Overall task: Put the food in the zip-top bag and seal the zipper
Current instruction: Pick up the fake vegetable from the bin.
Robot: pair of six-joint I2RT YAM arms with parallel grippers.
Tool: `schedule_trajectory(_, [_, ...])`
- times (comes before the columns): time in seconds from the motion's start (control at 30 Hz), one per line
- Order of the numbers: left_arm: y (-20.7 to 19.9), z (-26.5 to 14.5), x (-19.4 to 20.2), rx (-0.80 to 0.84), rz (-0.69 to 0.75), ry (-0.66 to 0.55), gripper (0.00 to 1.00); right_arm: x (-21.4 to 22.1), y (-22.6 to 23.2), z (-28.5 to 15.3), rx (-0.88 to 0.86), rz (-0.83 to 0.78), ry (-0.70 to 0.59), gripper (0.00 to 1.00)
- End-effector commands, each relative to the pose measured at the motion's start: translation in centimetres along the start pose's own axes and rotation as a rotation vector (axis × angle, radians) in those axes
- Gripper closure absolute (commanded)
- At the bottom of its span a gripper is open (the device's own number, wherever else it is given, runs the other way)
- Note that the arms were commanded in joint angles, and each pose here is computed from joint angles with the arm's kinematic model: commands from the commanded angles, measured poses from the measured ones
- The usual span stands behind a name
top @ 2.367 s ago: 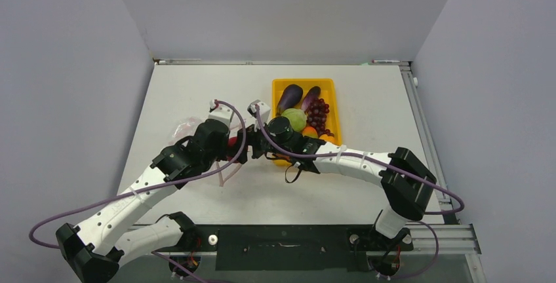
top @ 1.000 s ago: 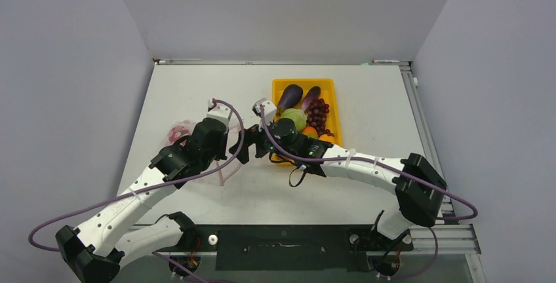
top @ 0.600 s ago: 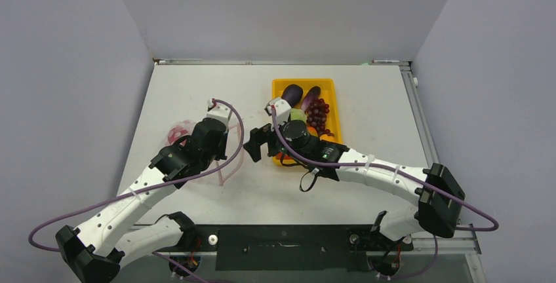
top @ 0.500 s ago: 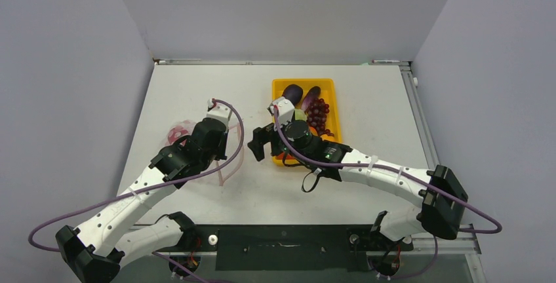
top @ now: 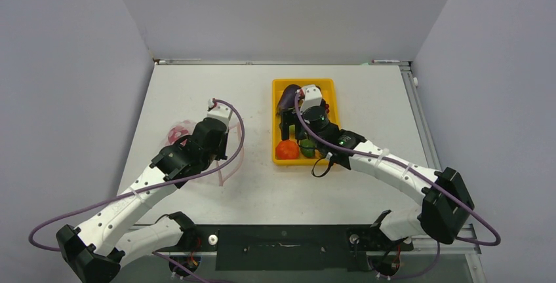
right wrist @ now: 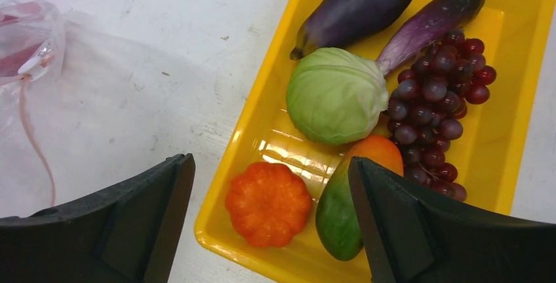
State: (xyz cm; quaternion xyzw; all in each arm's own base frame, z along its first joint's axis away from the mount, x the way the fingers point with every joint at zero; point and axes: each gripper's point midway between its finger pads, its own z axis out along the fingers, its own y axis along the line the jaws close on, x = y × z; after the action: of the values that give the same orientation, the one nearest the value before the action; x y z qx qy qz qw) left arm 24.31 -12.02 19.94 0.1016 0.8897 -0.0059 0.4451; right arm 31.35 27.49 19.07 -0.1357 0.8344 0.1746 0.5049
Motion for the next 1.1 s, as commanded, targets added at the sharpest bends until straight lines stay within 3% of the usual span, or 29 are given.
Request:
schedule_trajectory(0.0, [-0.4,0.2,-1.4,0.012,-0.028,-0.048,1.00,-0.6,-1.3,0.8,0.072,0.017,-0.028,0.10])
schedule_trajectory(1.07, [-0.3,0.3,-1.2,0.004,-0.018,-0.038,1.00,0.4,-6.3,9.5,0.265,0.036,0.045,0.10])
